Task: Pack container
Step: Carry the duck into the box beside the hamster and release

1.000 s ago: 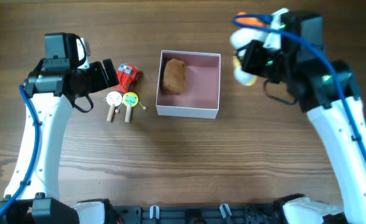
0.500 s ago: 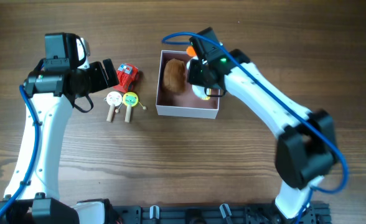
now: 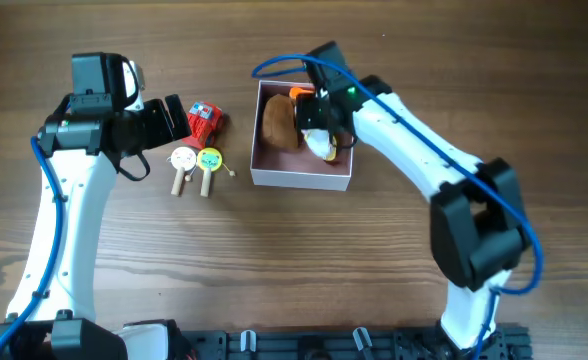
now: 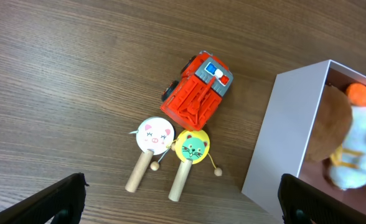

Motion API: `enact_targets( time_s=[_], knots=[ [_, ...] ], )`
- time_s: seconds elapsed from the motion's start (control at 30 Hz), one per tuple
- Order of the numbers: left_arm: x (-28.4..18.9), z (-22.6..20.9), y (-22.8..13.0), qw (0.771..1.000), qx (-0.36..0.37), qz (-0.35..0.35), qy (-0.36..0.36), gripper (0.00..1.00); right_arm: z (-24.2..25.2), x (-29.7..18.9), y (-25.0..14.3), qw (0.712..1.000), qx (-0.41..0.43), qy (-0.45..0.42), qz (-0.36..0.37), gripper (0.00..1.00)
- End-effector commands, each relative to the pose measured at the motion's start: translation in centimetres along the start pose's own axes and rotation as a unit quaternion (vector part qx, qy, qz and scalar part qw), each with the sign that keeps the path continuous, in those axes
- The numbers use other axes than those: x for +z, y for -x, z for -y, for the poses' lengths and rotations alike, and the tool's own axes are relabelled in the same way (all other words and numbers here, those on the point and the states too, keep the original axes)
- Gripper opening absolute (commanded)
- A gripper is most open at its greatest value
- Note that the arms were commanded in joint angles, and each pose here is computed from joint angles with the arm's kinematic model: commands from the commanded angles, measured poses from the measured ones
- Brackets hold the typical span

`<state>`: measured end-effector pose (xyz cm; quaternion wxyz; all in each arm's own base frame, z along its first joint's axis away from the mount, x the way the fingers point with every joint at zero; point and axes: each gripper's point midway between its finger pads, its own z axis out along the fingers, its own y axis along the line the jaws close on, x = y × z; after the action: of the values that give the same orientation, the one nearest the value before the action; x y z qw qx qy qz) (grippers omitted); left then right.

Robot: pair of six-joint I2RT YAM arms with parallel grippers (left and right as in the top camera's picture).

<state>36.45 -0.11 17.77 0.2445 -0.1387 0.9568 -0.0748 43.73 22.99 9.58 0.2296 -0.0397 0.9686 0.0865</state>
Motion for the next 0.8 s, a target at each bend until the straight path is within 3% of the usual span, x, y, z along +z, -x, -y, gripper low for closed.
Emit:
enact_targets(
  time_s=[0.0,0.17,0.33,0.47,0.57,0.67,0.77],
  knots=[
    [-0.4,0.1,0.7,1.0,0.005,0.008,-0.006,1.0,-0.5,-12.5,6.5,0.991,-0.019,0.024,0.131,0.8],
    [-0.4,0.1,0.7,1.0,0.005,0.008,-0.006,1.0,3.5,-21.3,6.7,0.982,0.017,0.01,0.186,0.86],
    [-0.4,0.7,0.5,1.0,-0.001,0.003,-0.023,1.0,11.1,-25.2,4.2,0.977,0.125,-0.042,0.168,0.99],
    [-0.6,2.3,0.2,0.997,-0.013,-0.007,-0.07,1.0,17.9,-24.8,1.4,0.964,0.224,-0.088,0.114,0.99],
    [-0.7,2.8,2.2,0.996,-0.004,0.032,-0.081,1.0,21.5,-23.0,-0.4,0.954,0.275,-0.094,0.074,0.99],
    [-0.5,3.1,3.2,0.994,0.054,0.055,-0.074,0.99,24.3,-20.7,-2.2,0.942,0.321,-0.092,0.032,1.0],
    [0.8,2.9,3.0,0.994,0.097,0.031,-0.043,0.99,25.9,-18.3,-3.7,0.932,0.351,-0.088,-0.007,1.0]
  ],
)
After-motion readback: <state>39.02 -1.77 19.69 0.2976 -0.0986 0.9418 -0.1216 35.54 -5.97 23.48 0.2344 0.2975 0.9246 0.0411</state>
